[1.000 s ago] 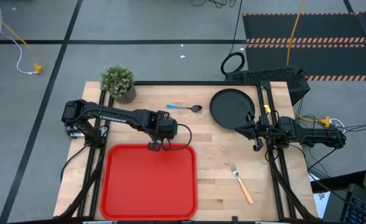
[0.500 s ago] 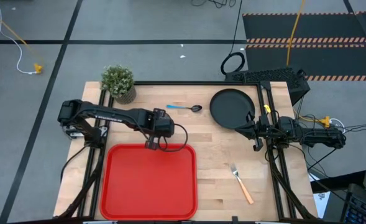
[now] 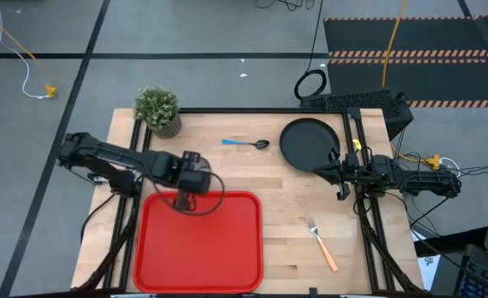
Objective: Pick and place plate/cup/fork/spoon on tray
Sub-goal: Put the blue glass on the top left side of the red serving tray
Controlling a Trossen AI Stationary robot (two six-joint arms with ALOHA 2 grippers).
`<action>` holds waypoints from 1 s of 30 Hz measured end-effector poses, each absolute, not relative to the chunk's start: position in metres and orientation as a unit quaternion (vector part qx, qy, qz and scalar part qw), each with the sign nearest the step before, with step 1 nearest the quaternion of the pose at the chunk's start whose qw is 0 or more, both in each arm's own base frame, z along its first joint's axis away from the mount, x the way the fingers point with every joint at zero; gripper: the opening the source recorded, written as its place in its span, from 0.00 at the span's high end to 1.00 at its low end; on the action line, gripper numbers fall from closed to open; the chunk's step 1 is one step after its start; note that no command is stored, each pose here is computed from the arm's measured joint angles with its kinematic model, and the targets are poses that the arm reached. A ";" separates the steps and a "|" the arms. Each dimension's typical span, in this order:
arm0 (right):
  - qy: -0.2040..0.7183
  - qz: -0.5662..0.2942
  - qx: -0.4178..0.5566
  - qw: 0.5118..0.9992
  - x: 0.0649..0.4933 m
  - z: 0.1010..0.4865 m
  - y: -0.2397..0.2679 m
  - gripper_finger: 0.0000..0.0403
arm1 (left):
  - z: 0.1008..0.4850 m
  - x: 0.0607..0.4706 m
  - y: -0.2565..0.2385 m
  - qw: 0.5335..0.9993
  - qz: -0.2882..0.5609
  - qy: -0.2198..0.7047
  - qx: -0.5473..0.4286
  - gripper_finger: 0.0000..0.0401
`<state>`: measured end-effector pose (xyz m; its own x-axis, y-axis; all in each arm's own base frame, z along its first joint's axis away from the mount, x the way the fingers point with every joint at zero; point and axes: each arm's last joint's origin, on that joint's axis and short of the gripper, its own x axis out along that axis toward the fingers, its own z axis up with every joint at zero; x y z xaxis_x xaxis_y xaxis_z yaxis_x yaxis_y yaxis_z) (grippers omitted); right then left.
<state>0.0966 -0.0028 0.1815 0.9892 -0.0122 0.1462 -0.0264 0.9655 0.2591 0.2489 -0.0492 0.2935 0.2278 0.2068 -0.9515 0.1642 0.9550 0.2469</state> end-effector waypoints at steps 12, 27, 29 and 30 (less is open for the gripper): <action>-0.073 0.004 0.135 0.988 0.097 0.181 -0.003 1.00 | 0.294 0.208 -0.098 0.719 0.038 0.691 0.069 0.97; -0.073 0.006 0.148 0.986 0.097 0.181 -0.003 1.00 | 0.294 0.174 -0.151 0.726 0.056 0.686 0.007 0.98; -0.073 0.006 0.148 0.986 0.097 0.181 -0.003 1.00 | 0.294 0.173 -0.156 0.732 0.057 0.679 -0.005 0.98; -0.073 0.006 0.148 0.986 0.097 0.181 -0.003 1.00 | 0.294 0.172 -0.158 0.735 0.055 0.676 -0.010 0.97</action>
<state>0.0966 -0.0027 0.1814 0.9893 -0.0088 0.1456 -0.0343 0.9561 0.2910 0.1719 -0.1583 0.2939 0.0802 0.0675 -0.9945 -0.0950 0.9937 0.0598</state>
